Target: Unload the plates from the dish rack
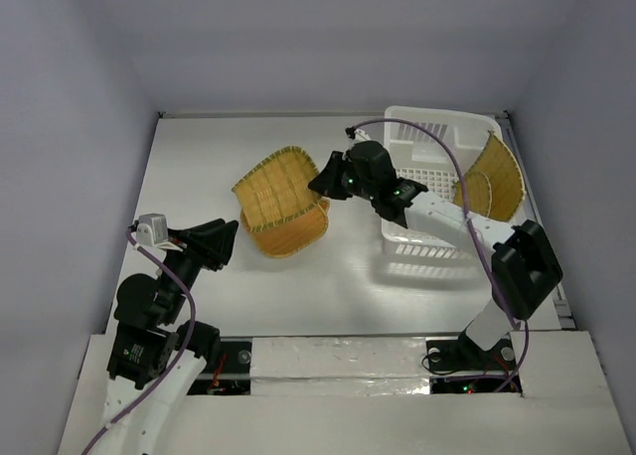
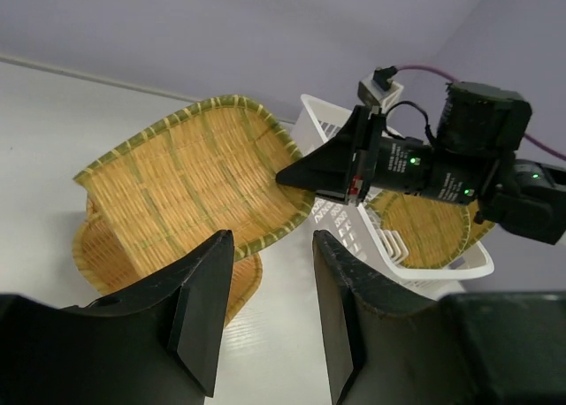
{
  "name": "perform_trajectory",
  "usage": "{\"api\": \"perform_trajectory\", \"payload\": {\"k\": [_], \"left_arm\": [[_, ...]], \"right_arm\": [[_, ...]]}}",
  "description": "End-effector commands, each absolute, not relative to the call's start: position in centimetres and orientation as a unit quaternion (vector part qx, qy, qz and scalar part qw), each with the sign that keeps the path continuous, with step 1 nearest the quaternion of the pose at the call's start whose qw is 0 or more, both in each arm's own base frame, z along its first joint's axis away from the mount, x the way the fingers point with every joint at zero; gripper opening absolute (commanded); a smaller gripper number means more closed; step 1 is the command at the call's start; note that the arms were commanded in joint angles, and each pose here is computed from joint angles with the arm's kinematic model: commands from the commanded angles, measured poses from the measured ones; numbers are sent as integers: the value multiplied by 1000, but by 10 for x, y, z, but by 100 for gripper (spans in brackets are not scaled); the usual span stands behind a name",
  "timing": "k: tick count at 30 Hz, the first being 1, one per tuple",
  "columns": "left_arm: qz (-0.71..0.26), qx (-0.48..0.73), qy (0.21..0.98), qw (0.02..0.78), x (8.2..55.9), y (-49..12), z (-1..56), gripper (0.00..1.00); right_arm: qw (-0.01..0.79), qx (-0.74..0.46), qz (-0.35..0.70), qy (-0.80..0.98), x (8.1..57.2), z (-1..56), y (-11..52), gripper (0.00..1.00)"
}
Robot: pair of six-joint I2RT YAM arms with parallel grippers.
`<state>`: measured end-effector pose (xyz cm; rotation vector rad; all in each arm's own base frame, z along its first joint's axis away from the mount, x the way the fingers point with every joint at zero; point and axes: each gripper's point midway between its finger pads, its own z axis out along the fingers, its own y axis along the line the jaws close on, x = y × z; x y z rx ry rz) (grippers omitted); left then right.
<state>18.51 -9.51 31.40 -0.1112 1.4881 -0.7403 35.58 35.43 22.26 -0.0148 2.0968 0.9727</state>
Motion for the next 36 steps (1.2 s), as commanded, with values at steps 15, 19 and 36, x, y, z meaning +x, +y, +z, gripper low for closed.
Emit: {"api": "perform_trajectory", "payload": {"k": [15,19,36], "left_arm": [[-330,-53,660,673,189,-96,318,38],[-329,-54,659,674,189,-96,318,38],[-330,-54,657,676,188,-95,320,38]], "right_arm": [[379,47,512,770,357,208,387,0],[364,59,510,778,354,190,385,0],[330,73,471,815,342,136,373,32]]}}
